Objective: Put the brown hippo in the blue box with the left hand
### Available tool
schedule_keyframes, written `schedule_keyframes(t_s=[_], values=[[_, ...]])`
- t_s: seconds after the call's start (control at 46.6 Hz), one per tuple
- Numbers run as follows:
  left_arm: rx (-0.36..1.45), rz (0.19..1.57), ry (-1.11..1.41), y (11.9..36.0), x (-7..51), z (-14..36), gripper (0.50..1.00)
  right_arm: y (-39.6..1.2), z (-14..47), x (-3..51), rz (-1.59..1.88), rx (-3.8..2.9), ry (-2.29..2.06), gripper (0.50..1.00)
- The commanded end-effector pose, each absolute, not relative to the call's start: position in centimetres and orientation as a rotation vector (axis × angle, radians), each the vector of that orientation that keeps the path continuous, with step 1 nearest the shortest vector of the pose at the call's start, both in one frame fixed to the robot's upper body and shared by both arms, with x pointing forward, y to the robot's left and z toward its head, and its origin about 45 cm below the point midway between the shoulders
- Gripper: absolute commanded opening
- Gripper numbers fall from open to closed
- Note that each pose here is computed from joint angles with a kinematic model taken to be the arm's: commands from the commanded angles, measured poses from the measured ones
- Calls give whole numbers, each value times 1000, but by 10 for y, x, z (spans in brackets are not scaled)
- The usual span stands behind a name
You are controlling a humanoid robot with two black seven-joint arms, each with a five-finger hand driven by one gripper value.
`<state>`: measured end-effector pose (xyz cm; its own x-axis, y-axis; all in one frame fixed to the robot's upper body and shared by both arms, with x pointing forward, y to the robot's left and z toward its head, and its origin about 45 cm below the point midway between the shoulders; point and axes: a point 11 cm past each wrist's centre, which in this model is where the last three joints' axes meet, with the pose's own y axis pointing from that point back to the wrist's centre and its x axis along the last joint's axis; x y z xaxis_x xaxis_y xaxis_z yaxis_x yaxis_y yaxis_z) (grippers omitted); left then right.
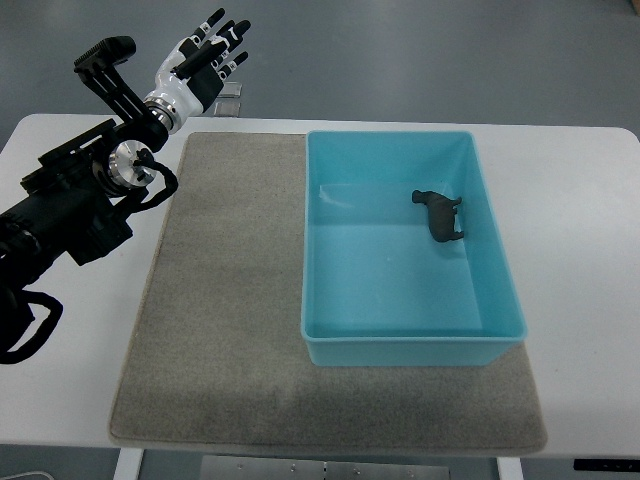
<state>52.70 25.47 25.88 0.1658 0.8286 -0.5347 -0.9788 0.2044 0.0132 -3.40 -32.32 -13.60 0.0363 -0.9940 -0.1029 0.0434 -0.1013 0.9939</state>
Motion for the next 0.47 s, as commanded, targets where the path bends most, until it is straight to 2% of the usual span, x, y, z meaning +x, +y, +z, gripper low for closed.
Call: schedule_keyframes(t_s=[0.0, 0.279, 0.45], values=[[-373, 1328, 483, 254, 527, 259, 994, -323, -136, -34, -1274, 1271, -1100, 936], [-362, 1345, 486, 250, 528, 257, 994, -323, -136, -34, -1282, 1272, -1104, 936], [-362, 1359, 478, 257, 528, 259, 994, -295, -137, -34, -1328, 1326, -1057, 936]])
